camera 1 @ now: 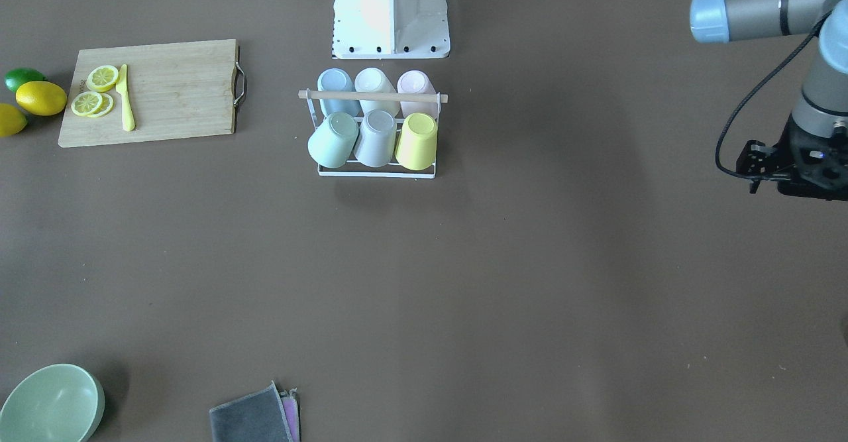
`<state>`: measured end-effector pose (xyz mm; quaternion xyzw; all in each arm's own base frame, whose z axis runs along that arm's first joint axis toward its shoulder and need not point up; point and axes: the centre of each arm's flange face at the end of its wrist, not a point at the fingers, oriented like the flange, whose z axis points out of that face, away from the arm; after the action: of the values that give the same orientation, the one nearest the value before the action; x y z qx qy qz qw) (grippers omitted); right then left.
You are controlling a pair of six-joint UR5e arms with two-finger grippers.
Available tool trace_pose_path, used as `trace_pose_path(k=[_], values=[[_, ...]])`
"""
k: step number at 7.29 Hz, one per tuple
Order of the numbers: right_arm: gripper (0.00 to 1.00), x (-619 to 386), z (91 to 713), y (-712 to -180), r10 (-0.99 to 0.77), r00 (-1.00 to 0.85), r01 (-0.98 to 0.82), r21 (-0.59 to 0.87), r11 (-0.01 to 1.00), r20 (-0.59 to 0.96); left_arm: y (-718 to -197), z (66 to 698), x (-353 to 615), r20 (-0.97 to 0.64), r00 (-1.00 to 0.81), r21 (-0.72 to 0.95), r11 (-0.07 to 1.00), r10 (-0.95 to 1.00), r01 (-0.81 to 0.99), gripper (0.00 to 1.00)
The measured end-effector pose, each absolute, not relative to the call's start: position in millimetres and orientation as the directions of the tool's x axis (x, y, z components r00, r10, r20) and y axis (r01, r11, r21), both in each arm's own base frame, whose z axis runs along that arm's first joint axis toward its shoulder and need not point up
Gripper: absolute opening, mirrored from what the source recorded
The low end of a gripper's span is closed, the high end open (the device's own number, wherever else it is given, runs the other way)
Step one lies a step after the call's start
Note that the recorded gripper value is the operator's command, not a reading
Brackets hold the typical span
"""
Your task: Place cup on cup holder
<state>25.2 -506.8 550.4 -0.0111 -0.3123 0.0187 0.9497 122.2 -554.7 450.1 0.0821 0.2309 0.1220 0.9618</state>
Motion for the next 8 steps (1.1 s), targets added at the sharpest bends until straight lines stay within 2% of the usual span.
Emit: trace_pose_path(k=[2, 5, 8], values=[[1.0, 21.8, 544.1, -508.3, 0.027, 0.805, -0.02, -0.018, 1.0, 0.592, -517.4, 517.6, 27.2, -0.58, 0.812, 0.044, 0.998, 0.06, -0.043, 0.98], [1.0, 12.5, 538.0, -508.3, -0.01, 0.819, 0.008, 0.007, 1.0, 0.573, -440.5, 593.4, -70.8, -0.671, 0.71, -0.153, 0.977, -0.214, 0.15, 0.98], [1.0, 11.9, 535.5, -508.3, -0.016, 0.822, 0.01, 0.013, 1.0, 0.569, -398.0, 629.7, -114.6, -0.694, 0.695, -0.129, 0.982, -0.189, 0.139, 0.98]])
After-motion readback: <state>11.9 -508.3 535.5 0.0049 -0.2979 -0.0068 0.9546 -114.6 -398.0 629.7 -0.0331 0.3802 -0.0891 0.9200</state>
